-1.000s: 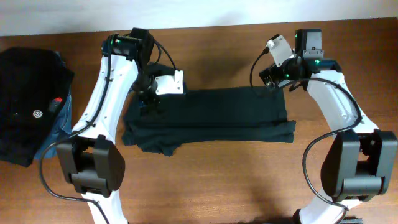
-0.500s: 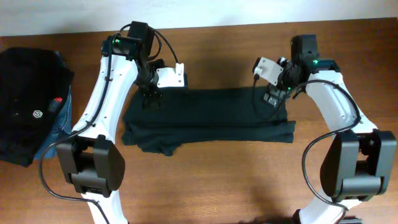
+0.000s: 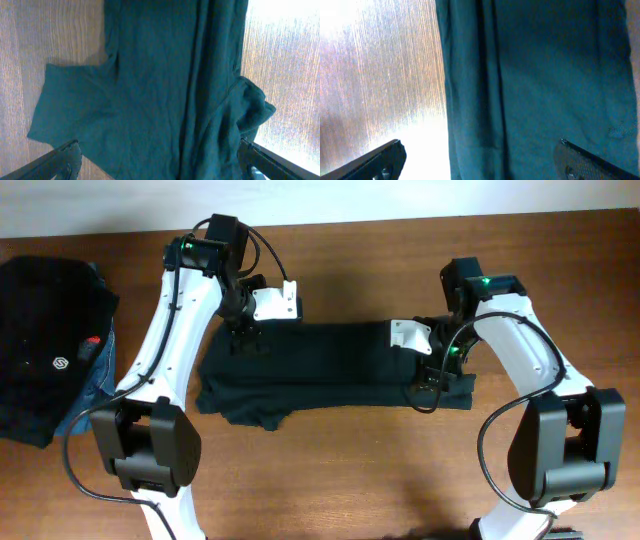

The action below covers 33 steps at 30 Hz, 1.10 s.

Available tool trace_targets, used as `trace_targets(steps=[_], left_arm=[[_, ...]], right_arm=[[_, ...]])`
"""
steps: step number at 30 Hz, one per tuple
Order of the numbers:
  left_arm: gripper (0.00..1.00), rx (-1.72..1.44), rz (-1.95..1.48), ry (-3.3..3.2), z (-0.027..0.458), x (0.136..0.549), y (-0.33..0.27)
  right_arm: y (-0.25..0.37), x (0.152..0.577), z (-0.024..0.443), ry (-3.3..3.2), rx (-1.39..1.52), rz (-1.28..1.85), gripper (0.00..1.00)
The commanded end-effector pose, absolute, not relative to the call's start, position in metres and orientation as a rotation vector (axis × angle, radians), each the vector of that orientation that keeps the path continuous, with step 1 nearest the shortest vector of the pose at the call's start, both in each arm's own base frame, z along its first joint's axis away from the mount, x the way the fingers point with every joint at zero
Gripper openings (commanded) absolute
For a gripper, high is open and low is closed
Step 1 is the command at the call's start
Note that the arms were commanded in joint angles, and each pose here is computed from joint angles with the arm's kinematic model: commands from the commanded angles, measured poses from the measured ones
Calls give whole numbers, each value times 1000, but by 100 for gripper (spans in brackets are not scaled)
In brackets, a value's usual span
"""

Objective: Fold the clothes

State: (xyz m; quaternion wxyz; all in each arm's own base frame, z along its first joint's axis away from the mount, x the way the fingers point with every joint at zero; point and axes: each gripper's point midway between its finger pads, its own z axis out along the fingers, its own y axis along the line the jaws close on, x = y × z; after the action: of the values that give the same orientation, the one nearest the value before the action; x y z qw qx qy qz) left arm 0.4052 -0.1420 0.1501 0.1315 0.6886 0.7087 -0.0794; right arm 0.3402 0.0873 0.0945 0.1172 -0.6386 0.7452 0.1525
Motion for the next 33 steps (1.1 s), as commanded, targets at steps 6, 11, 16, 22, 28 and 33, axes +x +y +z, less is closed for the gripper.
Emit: trace_targets(steps=[6, 11, 16, 22, 28, 33], left_arm=[[99, 1990, -211, 1979, 152, 420, -149], [99, 2070, -118, 1936, 136, 434, -141], [99, 2114, 58, 2010, 79, 470, -124], [99, 2117, 201, 2039, 44, 497, -112], [99, 2015, 357, 2010, 42, 535, -97], [97, 1982, 338, 1962, 45, 546, -93]], right_arm=[[102, 345, 102, 2247, -1702, 537, 99], [95, 391, 103, 2139, -1686, 299, 99], [76, 444, 108, 2104, -1596, -7, 99], [58, 466, 102, 2120, -1574, -185, 99], [57, 469, 85, 2145, -1585, -175, 99], [58, 468, 64, 2173, -1604, -137, 99]])
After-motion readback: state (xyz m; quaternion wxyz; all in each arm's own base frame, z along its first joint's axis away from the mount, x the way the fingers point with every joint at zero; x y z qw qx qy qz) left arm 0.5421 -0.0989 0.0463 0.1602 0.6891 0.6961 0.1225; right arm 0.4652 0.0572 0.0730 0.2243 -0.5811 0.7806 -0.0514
